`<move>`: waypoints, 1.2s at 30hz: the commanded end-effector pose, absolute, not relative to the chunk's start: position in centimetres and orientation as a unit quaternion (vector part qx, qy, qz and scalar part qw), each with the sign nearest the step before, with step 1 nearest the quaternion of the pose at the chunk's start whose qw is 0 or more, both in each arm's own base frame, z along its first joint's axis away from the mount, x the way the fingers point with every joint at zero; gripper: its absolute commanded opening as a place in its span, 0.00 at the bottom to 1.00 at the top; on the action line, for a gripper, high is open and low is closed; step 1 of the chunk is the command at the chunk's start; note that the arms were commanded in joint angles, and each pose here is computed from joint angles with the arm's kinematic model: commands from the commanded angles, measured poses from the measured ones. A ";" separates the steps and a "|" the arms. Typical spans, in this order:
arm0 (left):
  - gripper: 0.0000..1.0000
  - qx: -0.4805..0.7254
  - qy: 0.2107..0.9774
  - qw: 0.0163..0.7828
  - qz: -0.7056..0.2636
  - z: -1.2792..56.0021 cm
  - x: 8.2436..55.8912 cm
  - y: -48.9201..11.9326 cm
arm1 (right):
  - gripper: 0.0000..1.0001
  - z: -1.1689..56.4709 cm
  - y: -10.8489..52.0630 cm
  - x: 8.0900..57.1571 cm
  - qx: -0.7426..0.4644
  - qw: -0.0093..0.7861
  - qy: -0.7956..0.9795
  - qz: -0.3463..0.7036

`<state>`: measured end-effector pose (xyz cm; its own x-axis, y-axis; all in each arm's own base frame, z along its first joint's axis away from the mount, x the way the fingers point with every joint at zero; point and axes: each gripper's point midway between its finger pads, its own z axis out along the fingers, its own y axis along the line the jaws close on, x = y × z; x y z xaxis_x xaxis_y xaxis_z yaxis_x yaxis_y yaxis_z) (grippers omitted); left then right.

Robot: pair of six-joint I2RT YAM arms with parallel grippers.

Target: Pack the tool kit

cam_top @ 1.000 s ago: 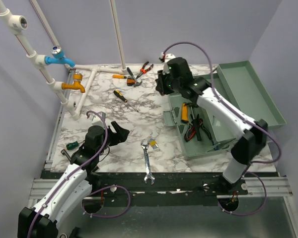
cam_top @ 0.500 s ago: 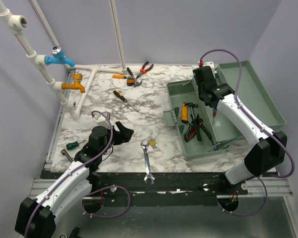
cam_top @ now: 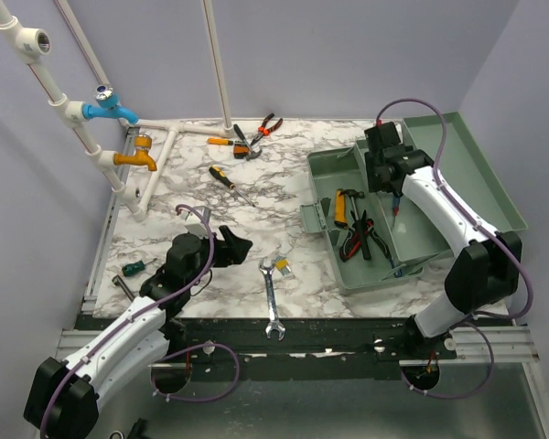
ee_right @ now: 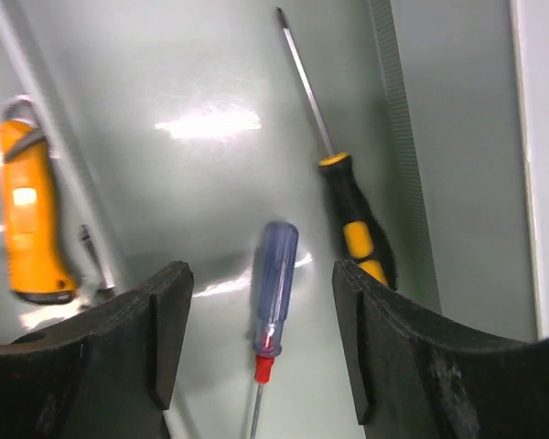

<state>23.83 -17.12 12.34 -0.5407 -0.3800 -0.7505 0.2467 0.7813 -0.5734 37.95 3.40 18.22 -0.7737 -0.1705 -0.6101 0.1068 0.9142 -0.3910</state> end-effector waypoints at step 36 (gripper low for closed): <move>0.74 -0.136 0.801 0.538 -0.226 12.8 24.5 -11.5 | 0.01 16.4 7.8 39.7 -0.021 0.326 0.938 -0.114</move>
<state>23.92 -14.66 12.32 -0.4550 -0.4054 -0.7928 0.1880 0.8265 -0.5306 35.67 8.13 16.22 -0.8195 -0.1177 -0.5609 -0.0213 0.9843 -0.1755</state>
